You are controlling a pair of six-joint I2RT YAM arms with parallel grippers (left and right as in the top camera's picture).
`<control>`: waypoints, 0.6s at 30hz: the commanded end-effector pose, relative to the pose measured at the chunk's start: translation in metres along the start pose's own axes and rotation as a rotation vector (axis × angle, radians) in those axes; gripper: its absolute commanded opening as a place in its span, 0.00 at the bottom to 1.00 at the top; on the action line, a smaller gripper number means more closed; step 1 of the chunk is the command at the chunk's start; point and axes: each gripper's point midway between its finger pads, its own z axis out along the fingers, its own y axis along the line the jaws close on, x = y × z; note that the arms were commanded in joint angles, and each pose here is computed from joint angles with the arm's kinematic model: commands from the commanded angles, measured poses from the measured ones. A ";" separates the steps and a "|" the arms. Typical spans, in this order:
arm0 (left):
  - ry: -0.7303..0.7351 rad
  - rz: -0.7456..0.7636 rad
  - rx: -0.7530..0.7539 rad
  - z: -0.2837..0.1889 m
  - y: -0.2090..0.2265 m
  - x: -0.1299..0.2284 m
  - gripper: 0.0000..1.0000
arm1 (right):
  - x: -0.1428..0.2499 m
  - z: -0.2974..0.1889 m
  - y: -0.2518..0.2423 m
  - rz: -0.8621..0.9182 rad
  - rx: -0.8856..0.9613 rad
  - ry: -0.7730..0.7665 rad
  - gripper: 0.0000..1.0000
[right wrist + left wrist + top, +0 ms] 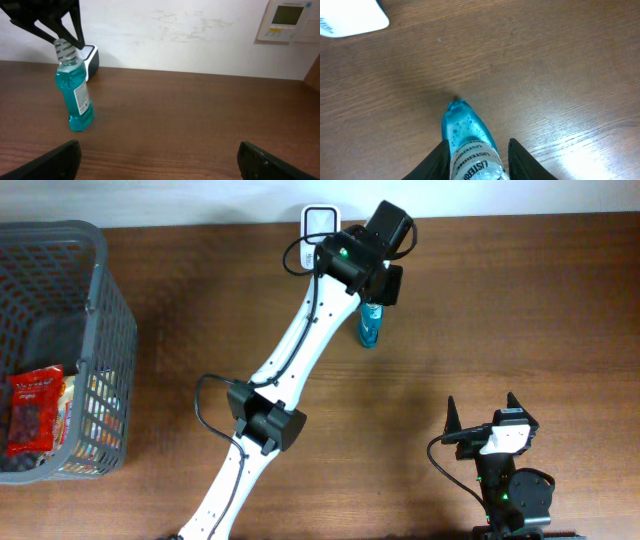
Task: Scan the item barcode
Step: 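Carry bottle with left gripper and set it upright near scanner, then return left gripper to basket and grasp red Hacks candy bag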
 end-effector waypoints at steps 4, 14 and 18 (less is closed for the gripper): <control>-0.103 0.007 0.006 -0.007 0.000 -0.025 0.39 | 0.004 0.000 -0.003 0.008 0.015 0.006 0.98; -0.320 -0.120 -0.012 -0.135 0.073 -0.077 0.74 | 0.004 0.000 -0.003 0.008 0.015 0.006 0.98; -0.427 -0.205 -0.056 -0.222 0.127 -0.078 0.89 | 0.004 0.000 -0.003 0.008 0.015 0.006 0.98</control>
